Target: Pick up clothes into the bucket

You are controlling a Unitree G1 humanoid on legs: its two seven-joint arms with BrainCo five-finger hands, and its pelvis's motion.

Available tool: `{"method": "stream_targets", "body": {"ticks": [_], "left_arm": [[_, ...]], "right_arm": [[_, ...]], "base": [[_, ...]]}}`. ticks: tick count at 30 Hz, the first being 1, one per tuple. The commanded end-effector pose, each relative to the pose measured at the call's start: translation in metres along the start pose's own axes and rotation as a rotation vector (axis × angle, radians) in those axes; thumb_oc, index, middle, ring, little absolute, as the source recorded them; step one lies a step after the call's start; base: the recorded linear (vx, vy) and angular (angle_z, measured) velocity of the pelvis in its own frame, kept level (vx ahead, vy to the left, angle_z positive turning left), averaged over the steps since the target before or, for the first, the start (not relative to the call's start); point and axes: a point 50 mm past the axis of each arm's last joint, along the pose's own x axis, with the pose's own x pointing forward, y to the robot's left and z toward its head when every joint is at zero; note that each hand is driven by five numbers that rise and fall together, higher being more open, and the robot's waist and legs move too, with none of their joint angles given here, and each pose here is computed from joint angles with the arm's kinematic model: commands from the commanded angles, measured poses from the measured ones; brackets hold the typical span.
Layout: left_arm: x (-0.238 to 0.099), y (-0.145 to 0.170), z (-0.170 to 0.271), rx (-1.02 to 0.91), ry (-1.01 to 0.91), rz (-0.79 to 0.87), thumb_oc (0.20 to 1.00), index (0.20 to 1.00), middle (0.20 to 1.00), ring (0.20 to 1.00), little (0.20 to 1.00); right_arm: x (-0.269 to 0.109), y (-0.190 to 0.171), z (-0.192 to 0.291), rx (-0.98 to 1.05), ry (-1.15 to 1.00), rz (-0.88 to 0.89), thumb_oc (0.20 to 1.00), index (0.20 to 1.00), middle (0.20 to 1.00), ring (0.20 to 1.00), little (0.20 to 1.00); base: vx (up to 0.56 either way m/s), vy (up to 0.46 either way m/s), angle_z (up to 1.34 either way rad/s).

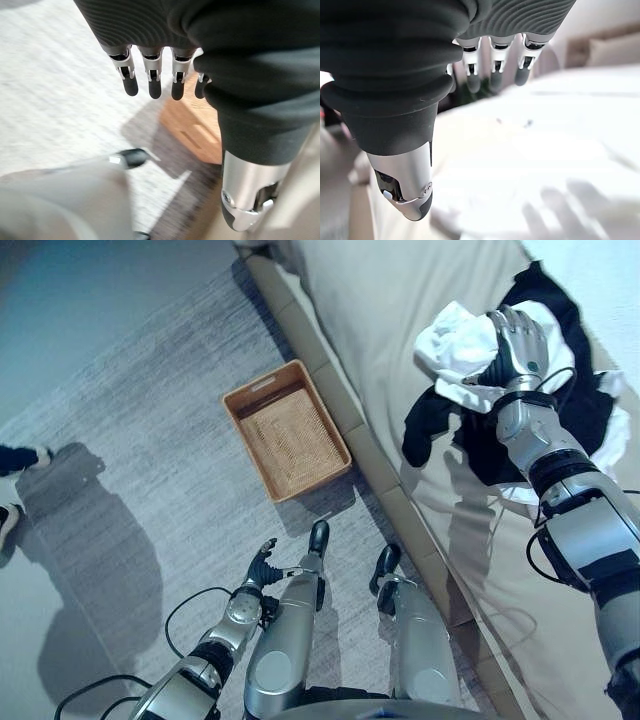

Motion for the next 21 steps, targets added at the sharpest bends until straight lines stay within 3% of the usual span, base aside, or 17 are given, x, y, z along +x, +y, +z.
{"method": "stream_targets", "body": {"ticks": [1, 10, 18, 19, 20, 21], "left_arm": [[-0.003, 0.001, -0.006, -0.027, 0.015, 0.021, 1.000, 1.000, 1.000, 1.000, 1.000], [0.003, -0.018, 0.021, -0.081, -0.060, -0.044, 1.000, 1.000, 1.000, 1.000, 1.000], [0.006, -0.029, 0.044, -0.104, -0.134, -0.100, 1.000, 1.000, 1.000, 1.000, 1.000], [0.006, -0.029, 0.045, -0.109, -0.137, -0.102, 1.000, 1.000, 1.000, 1.000, 1.000], [0.005, -0.031, 0.048, -0.119, -0.151, -0.103, 1.000, 1.000, 1.000, 1.000, 1.000], [0.005, -0.031, 0.048, -0.119, -0.151, -0.103, 1.000, 1.000, 1.000, 1.000, 1.000]], "right_arm": [[0.015, -0.030, -0.002, 0.019, 0.027, -0.076, 1.000, 1.000, 1.000, 1.000, 1.000], [0.016, -0.056, -0.059, -0.015, 0.267, -0.033, 1.000, 1.000, 1.000, 1.000, 1.000], [0.014, -0.071, -0.082, -0.090, 0.353, -0.014, 1.000, 1.000, 1.000, 1.000, 1.000], [0.014, -0.075, -0.085, -0.100, 0.360, -0.027, 0.959, 0.959, 0.959, 0.959, 0.959], [0.012, -0.080, -0.091, -0.126, 0.359, -0.051, 0.768, 0.768, 0.768, 0.768, 0.768], [0.012, -0.080, -0.091, -0.126, 0.359, -0.051, 0.768, 0.768, 0.768, 0.768, 0.768]], "base": [[-0.03, 0.010, 0.17], [0.02, -0.010, 0.11], [0.00, 0.000, 0.04], [0.00, 0.000, 0.00], [0.00, 0.000, 0.00], [0.00, -0.003, 0.03]]}}
